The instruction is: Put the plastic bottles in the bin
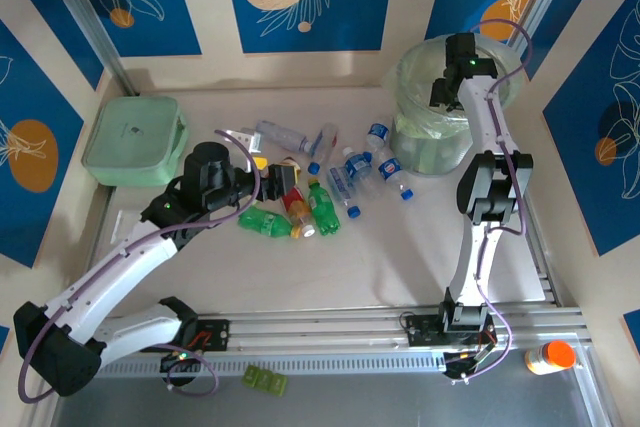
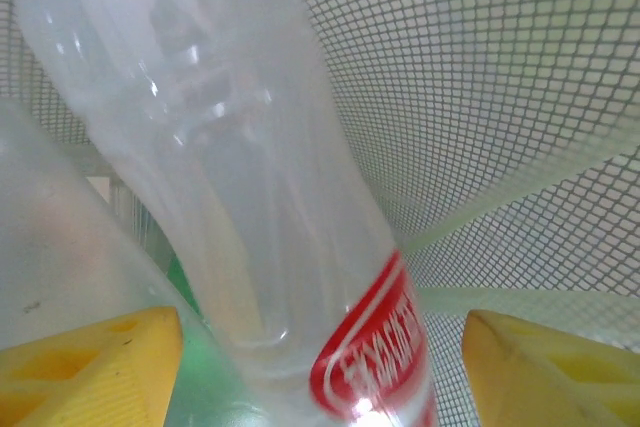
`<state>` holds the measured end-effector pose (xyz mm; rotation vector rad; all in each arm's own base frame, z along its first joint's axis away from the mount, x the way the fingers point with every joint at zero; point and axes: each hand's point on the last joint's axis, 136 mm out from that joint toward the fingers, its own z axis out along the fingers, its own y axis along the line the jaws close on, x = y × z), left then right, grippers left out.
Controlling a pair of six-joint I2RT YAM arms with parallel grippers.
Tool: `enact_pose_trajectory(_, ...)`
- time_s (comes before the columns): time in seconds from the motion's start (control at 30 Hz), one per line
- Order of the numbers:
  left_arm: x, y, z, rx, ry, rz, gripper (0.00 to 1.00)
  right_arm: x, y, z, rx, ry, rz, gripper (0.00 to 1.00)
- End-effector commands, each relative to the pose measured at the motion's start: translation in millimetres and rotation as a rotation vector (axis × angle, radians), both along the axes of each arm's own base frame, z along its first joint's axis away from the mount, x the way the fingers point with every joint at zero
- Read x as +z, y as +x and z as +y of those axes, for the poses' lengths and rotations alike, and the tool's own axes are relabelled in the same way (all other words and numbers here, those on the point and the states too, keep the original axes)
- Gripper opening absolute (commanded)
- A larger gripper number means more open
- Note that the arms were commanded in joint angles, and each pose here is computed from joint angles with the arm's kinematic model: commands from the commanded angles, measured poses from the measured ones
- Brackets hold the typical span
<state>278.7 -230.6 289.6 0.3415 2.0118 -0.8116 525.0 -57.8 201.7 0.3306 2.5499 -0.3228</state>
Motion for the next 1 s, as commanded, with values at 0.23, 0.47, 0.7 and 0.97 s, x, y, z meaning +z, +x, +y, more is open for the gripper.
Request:
enact_pose_trajectory(0.23,3.0,3.0,4.5,0.032,0.022,-0.030,0.88,64.1,-9.9,22.7,0.043,0.017,-0.116,0.74)
enact_pose_trajectory(0.47,4.1,4.3,11.7,0.063,0.032,-0.039,0.88,113.3,-31.1,54.3,0.105,-0.016,-0.216,0.70)
enact_pose_trajectory(0.7,-0.3,6.7,24.0,0.119,0.063,-0.031,0.87,159.4,-75.7,115.6,0.220,-0.027,-0.342,0.66)
enact_pose_trajectory(0.97,-17.5,7.8,37.9,0.189,0.123,0.041,0.87,163.8,-160.6,193.8,0.442,0.066,-0.394,0.64)
